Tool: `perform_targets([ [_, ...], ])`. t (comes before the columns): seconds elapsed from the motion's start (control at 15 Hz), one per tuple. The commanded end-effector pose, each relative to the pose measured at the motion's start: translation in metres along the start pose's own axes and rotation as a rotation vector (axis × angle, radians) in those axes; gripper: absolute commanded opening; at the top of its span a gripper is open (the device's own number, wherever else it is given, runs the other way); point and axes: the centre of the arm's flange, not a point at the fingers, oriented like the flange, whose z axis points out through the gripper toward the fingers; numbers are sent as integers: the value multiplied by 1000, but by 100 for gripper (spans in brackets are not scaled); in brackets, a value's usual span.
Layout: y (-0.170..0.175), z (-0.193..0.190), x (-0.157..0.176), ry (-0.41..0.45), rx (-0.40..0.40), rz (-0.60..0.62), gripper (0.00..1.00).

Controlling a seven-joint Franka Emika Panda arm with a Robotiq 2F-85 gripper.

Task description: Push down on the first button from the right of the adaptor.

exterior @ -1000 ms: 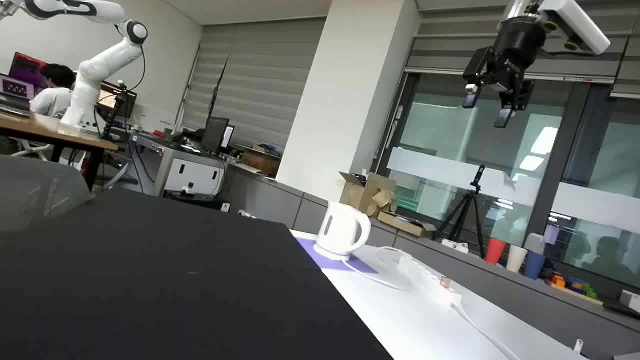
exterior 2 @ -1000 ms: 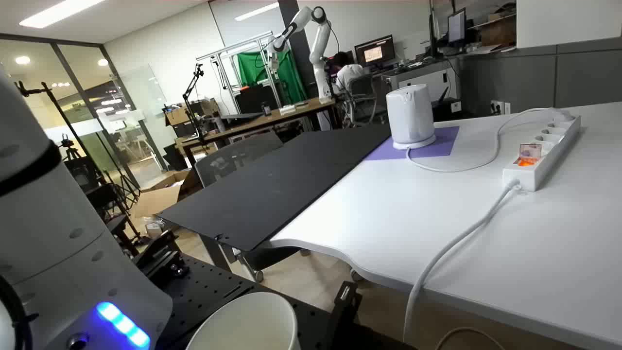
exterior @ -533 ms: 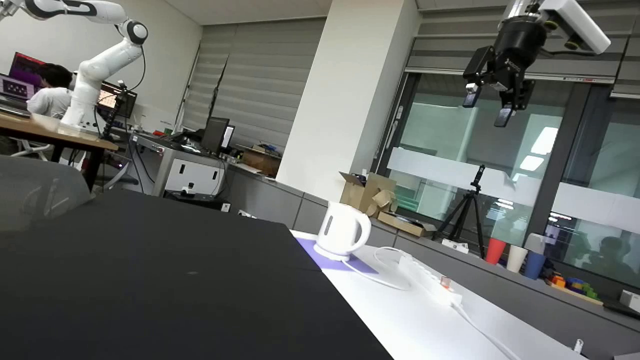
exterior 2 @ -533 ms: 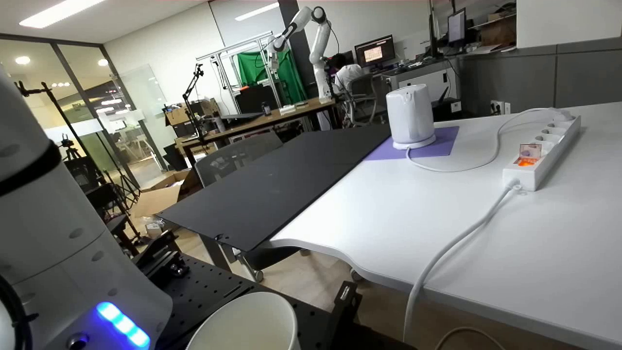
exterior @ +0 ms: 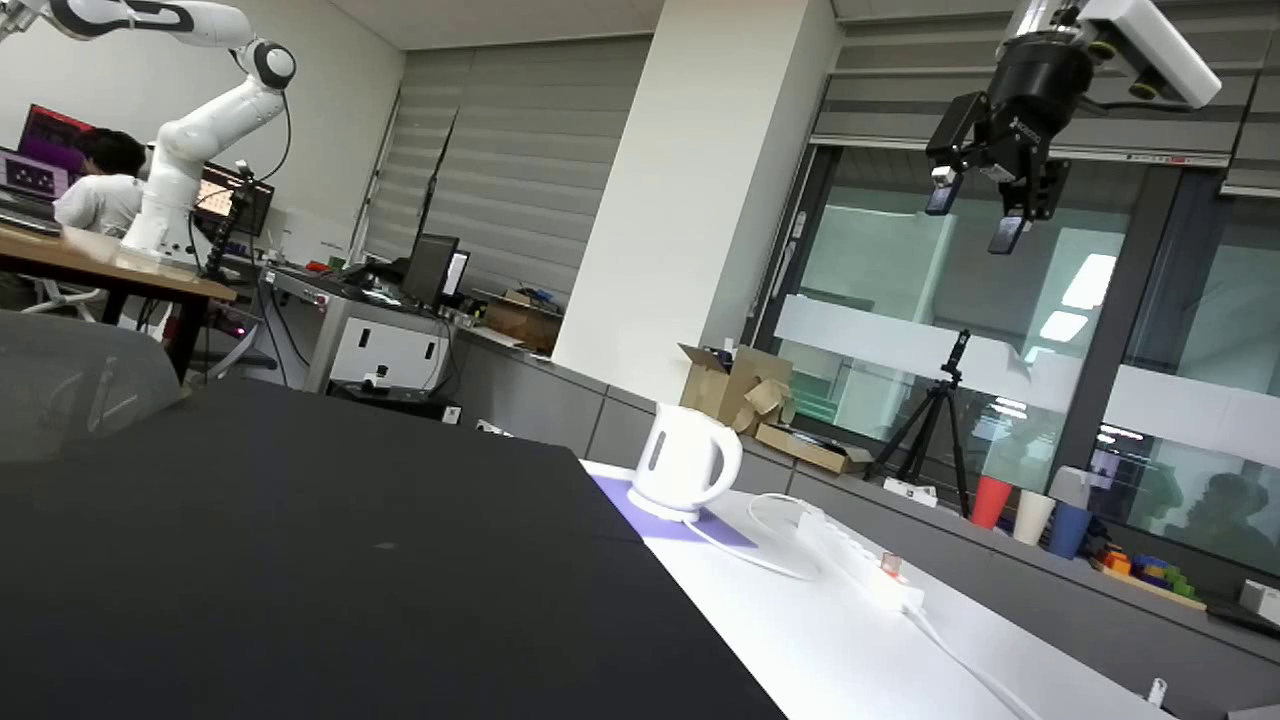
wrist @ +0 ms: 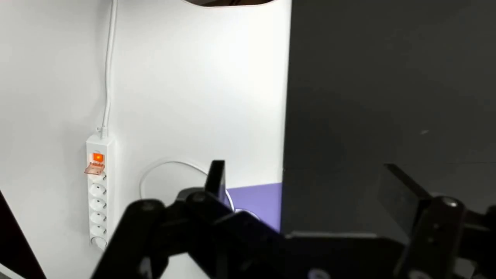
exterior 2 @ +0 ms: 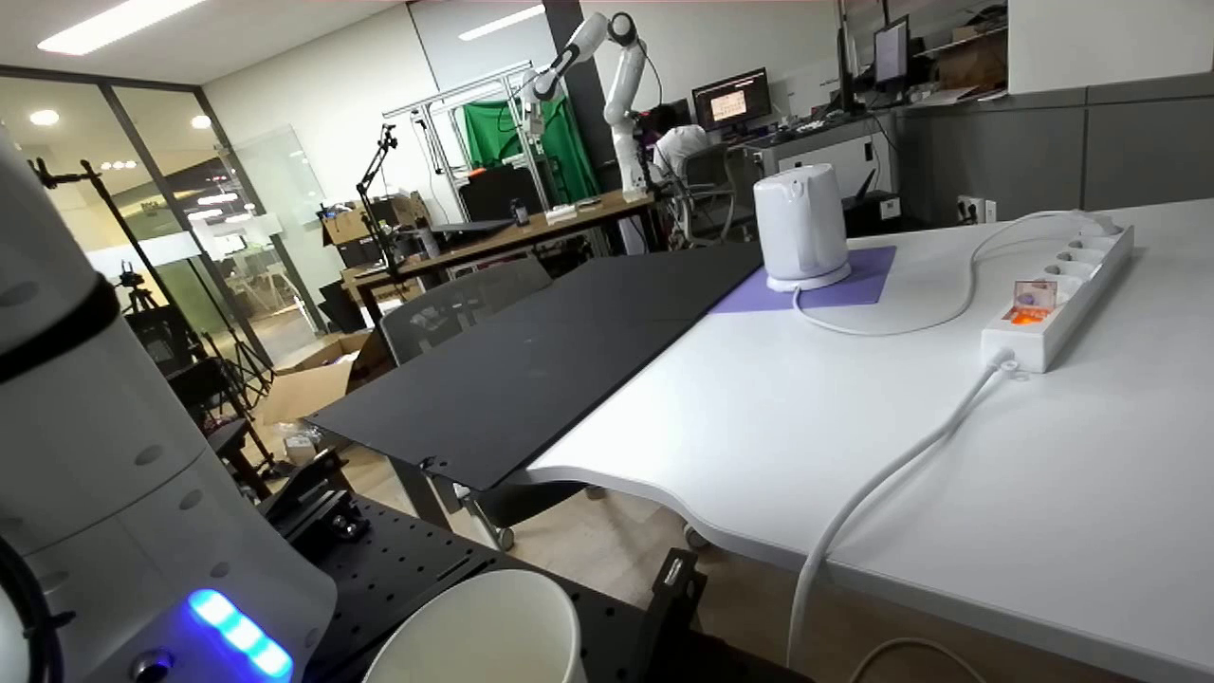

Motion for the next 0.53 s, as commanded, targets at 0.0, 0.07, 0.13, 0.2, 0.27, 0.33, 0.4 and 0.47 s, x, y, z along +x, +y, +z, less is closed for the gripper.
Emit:
perform_targets([
  [0.0, 0, 0, 0, 0, 0, 0, 100],
  [0.07, 0, 0, 0, 0, 0, 0, 100],
  [0.13, 0, 0, 0, 0, 0, 0, 100],
  [0.2, 0, 0, 0, 0, 0, 0, 100],
  [0.27, 0, 0, 0, 0, 0, 0, 100],
  [0.33, 0, 0, 0, 0, 0, 0, 100],
  [0.4, 0, 0, 0, 0, 0, 0, 100],
  [0.47, 8, 5, 7, 1, -17, 4, 100],
])
